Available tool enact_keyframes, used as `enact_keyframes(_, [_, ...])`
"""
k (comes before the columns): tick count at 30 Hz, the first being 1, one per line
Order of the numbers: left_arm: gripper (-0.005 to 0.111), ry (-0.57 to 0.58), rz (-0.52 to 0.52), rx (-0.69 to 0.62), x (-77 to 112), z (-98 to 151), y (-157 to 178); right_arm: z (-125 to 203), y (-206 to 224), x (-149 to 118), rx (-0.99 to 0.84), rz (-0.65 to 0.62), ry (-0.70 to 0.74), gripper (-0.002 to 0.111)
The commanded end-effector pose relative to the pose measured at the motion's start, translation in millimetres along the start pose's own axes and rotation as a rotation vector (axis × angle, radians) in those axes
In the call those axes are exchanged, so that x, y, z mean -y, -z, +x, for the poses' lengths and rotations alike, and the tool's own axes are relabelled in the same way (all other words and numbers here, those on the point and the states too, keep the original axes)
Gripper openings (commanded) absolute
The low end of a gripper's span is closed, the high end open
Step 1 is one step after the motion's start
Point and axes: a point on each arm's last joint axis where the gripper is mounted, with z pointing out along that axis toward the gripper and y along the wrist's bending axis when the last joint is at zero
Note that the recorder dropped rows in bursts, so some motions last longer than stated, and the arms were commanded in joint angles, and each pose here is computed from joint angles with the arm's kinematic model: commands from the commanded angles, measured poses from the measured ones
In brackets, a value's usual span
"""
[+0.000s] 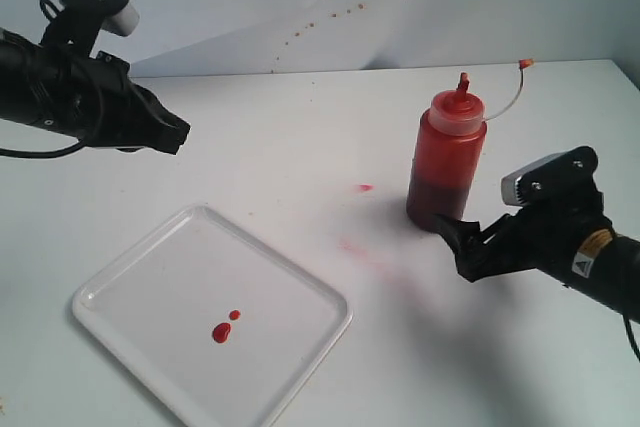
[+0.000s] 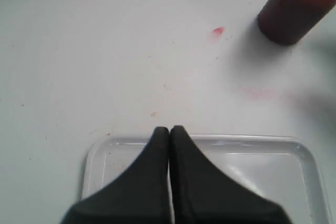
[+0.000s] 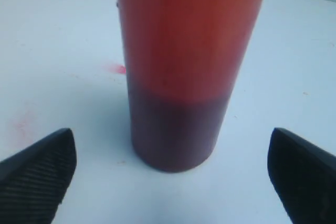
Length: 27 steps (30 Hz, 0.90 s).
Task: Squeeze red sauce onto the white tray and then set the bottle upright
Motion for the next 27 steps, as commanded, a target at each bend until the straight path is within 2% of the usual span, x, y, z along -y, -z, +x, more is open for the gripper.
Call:
enact_keyframes(1, [0.0, 0.102, -0.079, -0.062, -4.2, -4, 9, -10, 25, -4, 0.056, 0.009, -0.006, 0.09])
enact_keyframes(6, [0.0, 0.206, -0.331, -0.241, -22.7, -3, 29, -30, 49, -9, 0.141, -0.001, -0.068, 0.09])
enact_keyframes(9, [0.0, 0.21, -0.443, -0.31, -30.0, 0, 38, -42, 59, -15, 0.189, -0.058, -0.083, 0.09])
enact_keyframes(11, [0.0, 0.265, -0.502, -0.331, -34.7, 4, 46, -48, 64, -19, 0.207, -0.1, -0.111, 0.09])
enact_keyframes(14, [0.0, 0.322, -0.492, -0.355, -36.6, 8, 56, -52, 71, -20, 0.195, -0.113, -0.222, 0.09])
enact_keyframes(17, [0.0, 0.355, -0.464, -0.358, -34.0, 10, 69, -50, 75, -17, 0.124, -0.073, -0.335, 0.088])
enact_keyframes(19, [0.0, 0.35, -0.469, -0.353, -32.5, 10, 78, -47, 79, -14, 0.061, -0.024, -0.411, 0.08])
enact_keyframes(20, [0.0, 0.348, -0.474, -0.35, -31.3, 10, 83, -45, 82, -12, 0.029, 0.013, -0.435, 0.072])
enact_keyframes(27, [0.0, 0.341, -0.486, -0.339, -24.8, 10, 98, -57, 106, 15, -0.261, 0.355, -0.523, 0.007])
